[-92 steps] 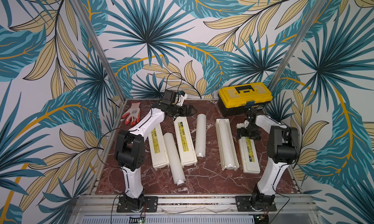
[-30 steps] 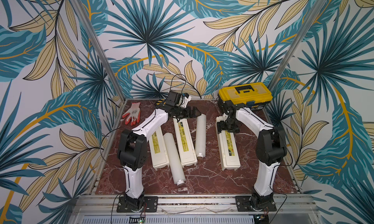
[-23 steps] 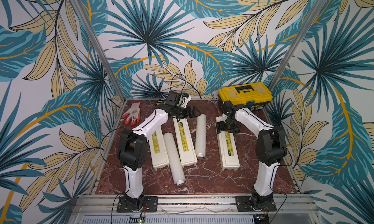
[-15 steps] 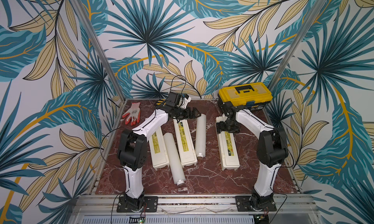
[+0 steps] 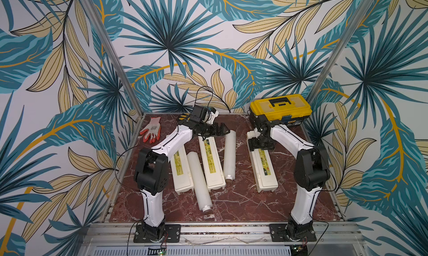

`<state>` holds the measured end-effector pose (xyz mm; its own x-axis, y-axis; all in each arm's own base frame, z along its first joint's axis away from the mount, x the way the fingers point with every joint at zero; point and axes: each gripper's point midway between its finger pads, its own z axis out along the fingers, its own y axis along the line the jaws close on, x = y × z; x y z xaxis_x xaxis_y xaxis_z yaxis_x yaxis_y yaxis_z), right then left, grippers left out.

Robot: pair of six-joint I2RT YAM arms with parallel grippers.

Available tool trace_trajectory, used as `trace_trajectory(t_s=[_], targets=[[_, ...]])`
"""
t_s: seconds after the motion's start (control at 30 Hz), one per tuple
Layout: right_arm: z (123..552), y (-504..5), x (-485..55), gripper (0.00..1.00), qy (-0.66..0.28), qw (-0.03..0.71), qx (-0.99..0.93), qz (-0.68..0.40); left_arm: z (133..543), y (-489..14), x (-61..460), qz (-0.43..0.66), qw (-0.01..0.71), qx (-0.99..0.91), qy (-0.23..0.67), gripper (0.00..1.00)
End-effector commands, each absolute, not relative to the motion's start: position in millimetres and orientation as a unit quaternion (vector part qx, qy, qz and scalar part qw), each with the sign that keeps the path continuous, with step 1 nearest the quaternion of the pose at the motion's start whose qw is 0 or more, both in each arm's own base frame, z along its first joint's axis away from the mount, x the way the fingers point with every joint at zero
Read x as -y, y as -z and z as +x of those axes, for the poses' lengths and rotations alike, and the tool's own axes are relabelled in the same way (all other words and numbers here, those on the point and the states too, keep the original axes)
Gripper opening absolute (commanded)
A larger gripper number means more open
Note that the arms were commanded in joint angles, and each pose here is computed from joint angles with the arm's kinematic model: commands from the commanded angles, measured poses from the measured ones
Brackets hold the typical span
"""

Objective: Put plastic wrap rolls into dispensers
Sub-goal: Close the lid on the plastic wrap cutting box.

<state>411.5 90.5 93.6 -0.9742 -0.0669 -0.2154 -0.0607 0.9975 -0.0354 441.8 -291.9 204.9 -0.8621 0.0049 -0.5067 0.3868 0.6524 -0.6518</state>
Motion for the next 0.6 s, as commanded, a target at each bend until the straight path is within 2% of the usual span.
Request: trace_trajectory(t_s=[0.0, 0.57], targets=[[414, -108, -90, 0.87, 0.014, 0.114, -0.992, -0.048, 436, -225, 290, 0.118, 0.257, -0.869, 0.405, 1.0], [410, -82, -85, 0.87, 0.001, 0.072, -0.997, -0.031, 435, -226, 289, 0.116, 0.259, -0.87, 0.402, 1.0]])
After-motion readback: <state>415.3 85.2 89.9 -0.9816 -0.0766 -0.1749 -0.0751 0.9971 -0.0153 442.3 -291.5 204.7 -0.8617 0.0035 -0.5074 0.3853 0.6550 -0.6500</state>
